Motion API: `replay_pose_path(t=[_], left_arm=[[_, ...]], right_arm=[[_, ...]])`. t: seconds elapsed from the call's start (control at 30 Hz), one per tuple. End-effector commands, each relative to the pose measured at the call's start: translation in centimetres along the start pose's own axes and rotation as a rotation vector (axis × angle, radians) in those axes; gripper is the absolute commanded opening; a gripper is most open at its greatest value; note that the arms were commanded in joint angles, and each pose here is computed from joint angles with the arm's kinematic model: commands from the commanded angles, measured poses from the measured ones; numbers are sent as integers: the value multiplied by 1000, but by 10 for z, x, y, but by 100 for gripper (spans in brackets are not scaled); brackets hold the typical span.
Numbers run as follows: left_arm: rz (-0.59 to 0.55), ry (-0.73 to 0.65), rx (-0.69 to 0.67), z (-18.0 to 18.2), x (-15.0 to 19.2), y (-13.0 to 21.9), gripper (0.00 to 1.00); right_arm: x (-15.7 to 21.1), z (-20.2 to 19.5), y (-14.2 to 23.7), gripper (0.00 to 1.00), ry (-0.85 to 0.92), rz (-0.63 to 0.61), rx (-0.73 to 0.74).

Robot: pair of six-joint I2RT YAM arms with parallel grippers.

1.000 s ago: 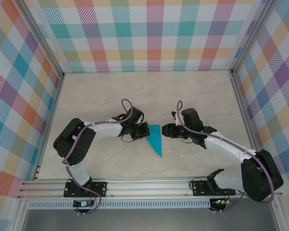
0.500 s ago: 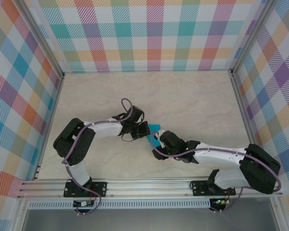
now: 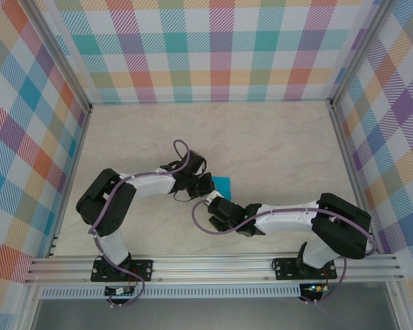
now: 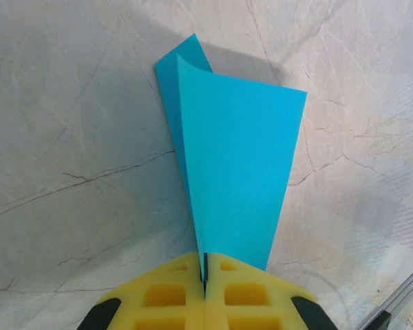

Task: Fold a paper plane with a square sheet of paper (pick it up from the middle)
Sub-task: Fold the wing for the fifth time at the center of the table.

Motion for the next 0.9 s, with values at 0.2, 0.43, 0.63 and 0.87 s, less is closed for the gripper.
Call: replay_pose_path(t=[0.2,0.43,0.63,0.87], left_arm=[[-6,27,0,-1,-3,6,0],[-7,25,-6,0,-2,7,0],[-11,24,-12,0,-3,8,0],[-17,21,-20,1,-2,11,0]], right_arm=[[-11,-1,-6,37,6,-47,72],[-11,-3,-8,26,-2,-50,94],[-9,-4,-9,13,-20,-48,109],[-6,-9,-10,5,-49,-45,144]])
Point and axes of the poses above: each hand's point on the last joint's axis, 136 mm out from that joint toward the fingers, its own y axis back along the fingers, its own z axis along the line the jaws close on, x = y × z, the point moved 6 cm from there along y, back along the fingers, and after that the axes turned 5 degrees about -y, right-handed, at the moved point
